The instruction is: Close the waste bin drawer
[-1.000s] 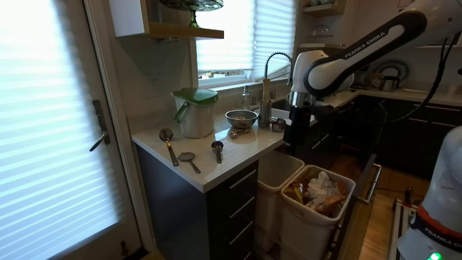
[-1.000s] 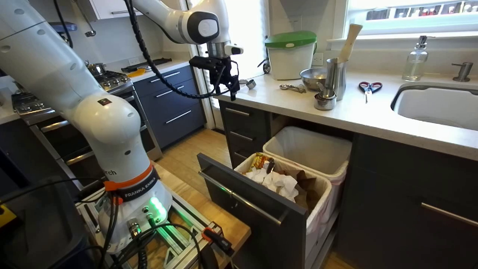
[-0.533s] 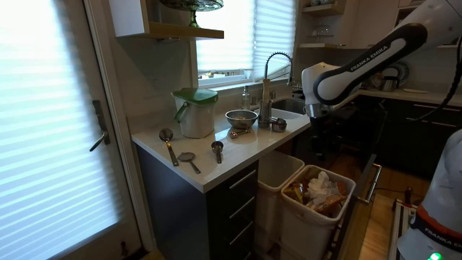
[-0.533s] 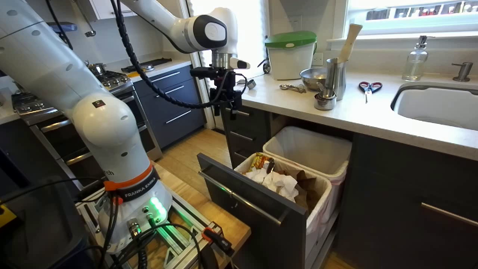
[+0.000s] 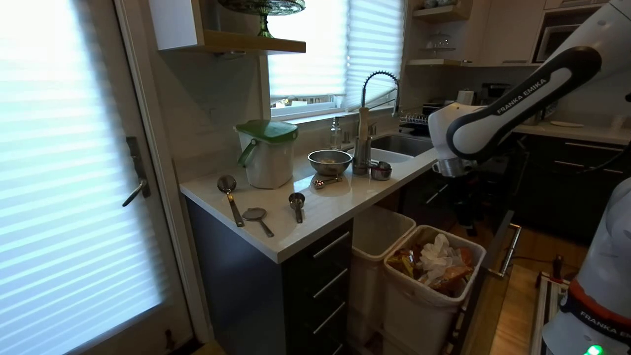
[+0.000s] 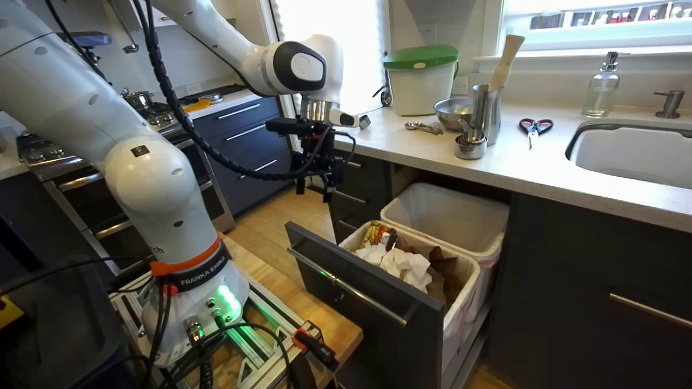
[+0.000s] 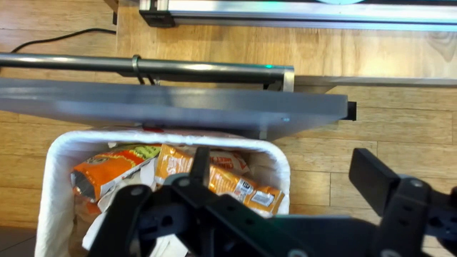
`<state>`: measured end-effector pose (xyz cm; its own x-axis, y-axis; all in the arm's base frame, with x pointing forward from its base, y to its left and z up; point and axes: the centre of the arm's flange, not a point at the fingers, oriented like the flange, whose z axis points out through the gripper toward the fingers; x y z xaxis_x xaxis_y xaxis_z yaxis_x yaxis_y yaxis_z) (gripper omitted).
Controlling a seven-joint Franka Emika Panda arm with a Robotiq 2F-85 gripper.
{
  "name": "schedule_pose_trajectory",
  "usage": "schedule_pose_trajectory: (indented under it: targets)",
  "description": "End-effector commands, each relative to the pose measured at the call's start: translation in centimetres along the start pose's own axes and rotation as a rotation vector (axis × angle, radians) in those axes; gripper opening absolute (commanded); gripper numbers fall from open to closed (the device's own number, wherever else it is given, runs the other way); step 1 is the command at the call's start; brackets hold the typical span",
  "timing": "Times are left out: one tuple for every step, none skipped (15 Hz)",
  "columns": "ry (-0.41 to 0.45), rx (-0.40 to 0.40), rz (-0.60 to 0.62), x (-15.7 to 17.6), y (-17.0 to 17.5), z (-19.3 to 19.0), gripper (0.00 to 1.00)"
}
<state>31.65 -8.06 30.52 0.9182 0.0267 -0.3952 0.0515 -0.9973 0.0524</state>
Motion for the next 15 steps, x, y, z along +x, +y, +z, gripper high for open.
schedule_pose_trajectory:
  targets:
    - [-0.013, 0.005, 0.0, -0.5, -0.2, 0.8, 1.0]
    - [-0.019, 0.008, -0.001, -0.8, -0.3, 1.2, 1.0]
    - [-0.016, 0.009, 0.0, -0.8, -0.3, 1.1, 1.0]
    - [-0.014, 0.008, 0.001, -0.8, -0.3, 1.0, 1.0]
    - [-0.012, 0.008, 0.001, -0.8, -0.3, 1.0, 1.0]
    - [-0.011, 0.008, 0.001, -0.9, -0.2, 1.0, 1.0]
    - [-0.011, 0.008, 0.001, -0.9, -0.2, 1.0, 1.0]
    - [-0.035, -0.009, 0.006, -0.5, -0.2, 0.6, 1.0]
    - [-0.042, -0.007, 0.006, -0.4, 0.0, 0.4, 1.0]
    - [-0.057, 0.0, 0.001, -0.5, 0.2, 0.5, 1.0]
    - [-0.081, 0.009, 0.012, -0.6, 0.5, 0.8, 1.0]
    - [-0.094, 0.016, 0.011, -0.9, 0.6, 1.1, 1.0]
    - [-0.121, 0.024, 0.015, -1.3, 0.7, 1.7, 1.0]
    - [-0.139, 0.033, 0.016, -1.6, 0.7, 2.2, 1.0]
    - [-0.167, 0.039, 0.024, -2.0, 0.8, 2.8, 1.0]
